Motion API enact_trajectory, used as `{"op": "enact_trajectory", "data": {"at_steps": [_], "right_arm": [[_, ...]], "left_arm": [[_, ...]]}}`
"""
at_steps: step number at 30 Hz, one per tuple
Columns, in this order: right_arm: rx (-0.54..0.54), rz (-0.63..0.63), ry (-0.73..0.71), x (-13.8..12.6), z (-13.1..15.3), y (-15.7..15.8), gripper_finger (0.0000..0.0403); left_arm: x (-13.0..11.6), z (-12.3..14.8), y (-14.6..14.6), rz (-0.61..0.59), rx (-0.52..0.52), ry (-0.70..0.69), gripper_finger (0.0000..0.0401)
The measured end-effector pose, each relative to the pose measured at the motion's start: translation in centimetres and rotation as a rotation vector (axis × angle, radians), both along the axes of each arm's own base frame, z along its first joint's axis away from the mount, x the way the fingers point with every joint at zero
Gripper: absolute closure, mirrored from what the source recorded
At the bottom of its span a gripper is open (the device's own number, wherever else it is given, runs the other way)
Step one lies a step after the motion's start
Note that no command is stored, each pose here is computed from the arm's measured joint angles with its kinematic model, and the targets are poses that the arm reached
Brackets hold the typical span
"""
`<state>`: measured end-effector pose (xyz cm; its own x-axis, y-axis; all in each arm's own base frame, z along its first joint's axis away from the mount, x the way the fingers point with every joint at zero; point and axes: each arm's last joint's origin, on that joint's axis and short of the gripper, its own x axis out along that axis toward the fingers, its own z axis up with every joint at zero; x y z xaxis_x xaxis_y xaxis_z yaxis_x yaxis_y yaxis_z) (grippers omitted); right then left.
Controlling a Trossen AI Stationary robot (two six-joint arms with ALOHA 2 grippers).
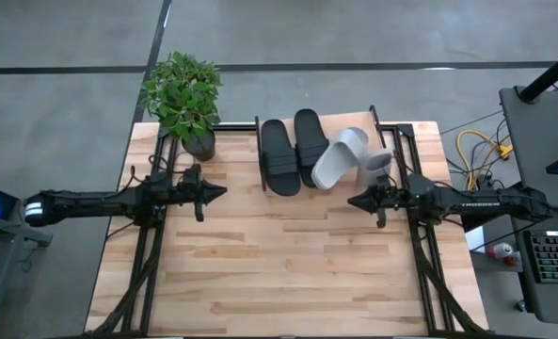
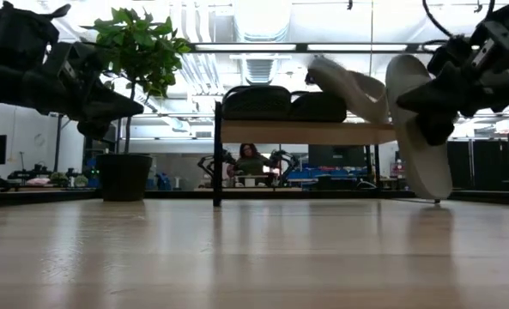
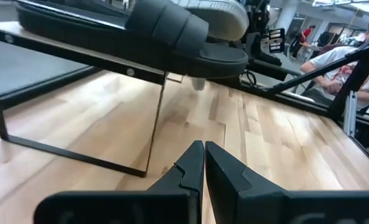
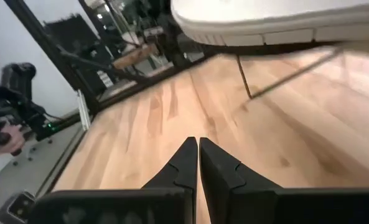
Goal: Pick and place slides into the shelf
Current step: Return to Home Position
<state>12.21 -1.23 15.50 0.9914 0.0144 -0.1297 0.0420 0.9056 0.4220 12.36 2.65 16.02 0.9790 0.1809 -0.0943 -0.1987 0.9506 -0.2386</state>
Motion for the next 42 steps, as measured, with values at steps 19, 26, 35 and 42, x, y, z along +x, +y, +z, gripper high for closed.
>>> {"op": "enact_trajectory", "data": {"at_steps": [19, 26, 35, 42], "right_arm": [[-0.027, 0.005, -0.060, 0.1, 1.1, 0.0, 0.0394], [-0.028, 0.001, -0.060, 0.1, 1.1, 0.0, 0.0394], [-0.036, -0.001, -0.062, 0.1, 1.1, 0.0, 0.0394], [-0.036, -0.002, -0.067, 0.1, 1.2, 0.0, 0.0394]], "left_arm": [[0.1, 0.4, -0.2, -0.064, -0.023, -0.017, 0.0401], [0.1, 0.4, -0.3, -0.104, -0.026, -0.018, 0.0401], [0.1, 0.4, -0.3, -0.106, -0.050, -0.017, 0.0401], [0.3, 0.1, -0.3, -0.111, -0.057, 0.004, 0.0401]]}}
